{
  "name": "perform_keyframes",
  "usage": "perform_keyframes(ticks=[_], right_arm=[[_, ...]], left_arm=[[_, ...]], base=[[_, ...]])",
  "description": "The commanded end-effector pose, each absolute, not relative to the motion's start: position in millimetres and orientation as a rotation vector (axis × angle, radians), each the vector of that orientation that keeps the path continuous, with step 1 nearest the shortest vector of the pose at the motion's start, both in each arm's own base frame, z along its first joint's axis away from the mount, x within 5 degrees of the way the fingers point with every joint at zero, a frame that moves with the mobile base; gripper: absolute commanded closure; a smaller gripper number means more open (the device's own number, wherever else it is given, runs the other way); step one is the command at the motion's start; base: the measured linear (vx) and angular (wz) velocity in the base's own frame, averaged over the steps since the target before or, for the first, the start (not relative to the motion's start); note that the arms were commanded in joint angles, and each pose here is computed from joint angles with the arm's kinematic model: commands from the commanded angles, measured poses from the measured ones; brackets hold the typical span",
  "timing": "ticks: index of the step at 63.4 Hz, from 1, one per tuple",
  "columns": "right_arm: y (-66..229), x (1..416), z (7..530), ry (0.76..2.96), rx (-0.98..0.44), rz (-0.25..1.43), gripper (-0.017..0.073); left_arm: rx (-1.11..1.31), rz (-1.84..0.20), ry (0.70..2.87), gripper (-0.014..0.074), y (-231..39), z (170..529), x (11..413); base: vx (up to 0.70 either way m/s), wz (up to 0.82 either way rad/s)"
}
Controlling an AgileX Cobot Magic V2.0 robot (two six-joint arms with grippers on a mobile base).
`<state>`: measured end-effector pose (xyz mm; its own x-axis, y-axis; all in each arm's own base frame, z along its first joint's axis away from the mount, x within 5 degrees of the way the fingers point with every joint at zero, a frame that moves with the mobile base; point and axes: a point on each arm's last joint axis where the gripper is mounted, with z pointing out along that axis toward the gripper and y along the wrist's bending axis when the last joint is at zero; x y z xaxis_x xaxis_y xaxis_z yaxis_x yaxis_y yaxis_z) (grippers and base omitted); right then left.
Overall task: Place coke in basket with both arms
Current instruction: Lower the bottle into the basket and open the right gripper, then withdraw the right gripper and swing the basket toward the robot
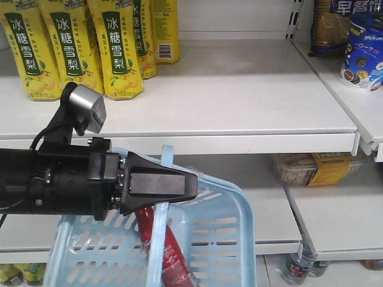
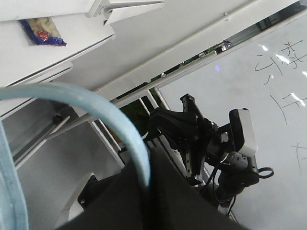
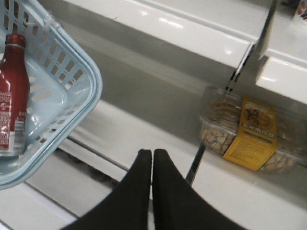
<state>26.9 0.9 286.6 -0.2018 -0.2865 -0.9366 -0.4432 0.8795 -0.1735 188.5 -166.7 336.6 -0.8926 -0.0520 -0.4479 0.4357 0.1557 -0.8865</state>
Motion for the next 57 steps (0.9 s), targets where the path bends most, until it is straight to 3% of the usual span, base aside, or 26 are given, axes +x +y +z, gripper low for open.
perform_keyframes(ticks=[1,48,57], right_arm=[[-1,26,301,1.692,-0.523,0.153,0.0564],[0,25,301,1.693,-0.521,0.164,0.0564],[0,25,301,1.693,-0.521,0.164,0.0564]], left_arm=[[0.323,-1.948,1.883,0.0600,-166,367,184],[0.314,-1.943,1.886,0.0600,-166,366,185],[0.295,-1.727,1.904,0.0600,-164,357,197]], base=[[0.00,0.00],[0.00,0.00],[0.00,0.00]])
